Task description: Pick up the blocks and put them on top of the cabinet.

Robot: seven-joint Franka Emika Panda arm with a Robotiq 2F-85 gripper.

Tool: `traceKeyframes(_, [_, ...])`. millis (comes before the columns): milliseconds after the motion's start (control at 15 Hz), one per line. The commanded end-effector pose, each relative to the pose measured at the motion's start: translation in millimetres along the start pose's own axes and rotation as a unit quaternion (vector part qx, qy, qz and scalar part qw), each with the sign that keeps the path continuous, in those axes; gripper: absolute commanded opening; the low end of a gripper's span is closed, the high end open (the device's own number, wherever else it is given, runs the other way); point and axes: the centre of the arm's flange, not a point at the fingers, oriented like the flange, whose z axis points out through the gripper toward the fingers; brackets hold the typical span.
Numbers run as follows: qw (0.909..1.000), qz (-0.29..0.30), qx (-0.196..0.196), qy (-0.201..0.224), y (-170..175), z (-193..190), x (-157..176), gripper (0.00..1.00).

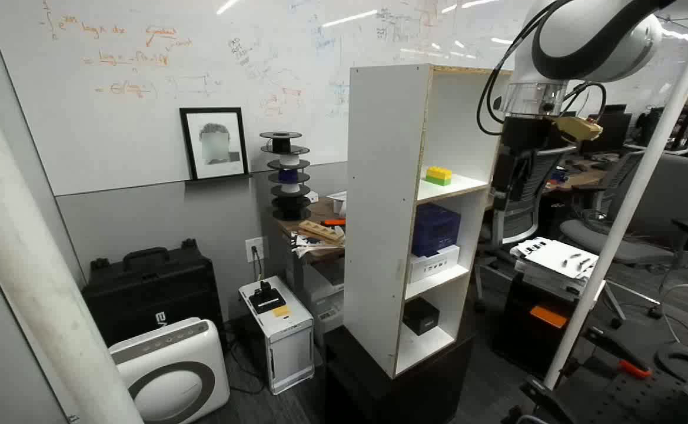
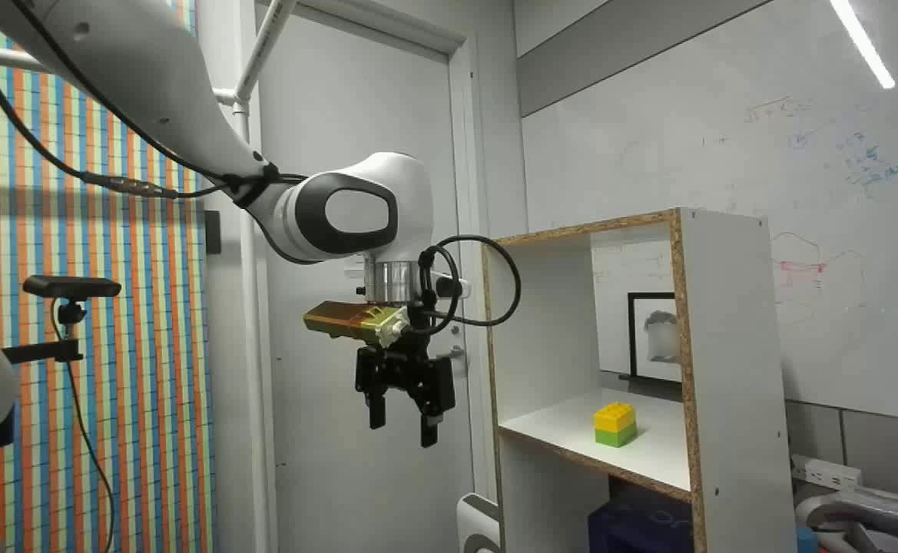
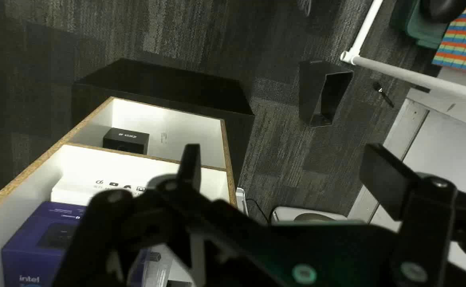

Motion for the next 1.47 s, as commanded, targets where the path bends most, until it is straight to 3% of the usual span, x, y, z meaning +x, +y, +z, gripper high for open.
traceKeyframes(0, [1.0000, 0.000, 0.000, 0.000, 0, 0, 0, 1.00])
traceKeyframes(1267, [1.0000, 0.000, 0.000, 0.001, 0, -1, 0, 1.00])
traceKeyframes(1400, [0.9972, 0.050, -0.008, 0.056, 20, 15, 10, 1.00])
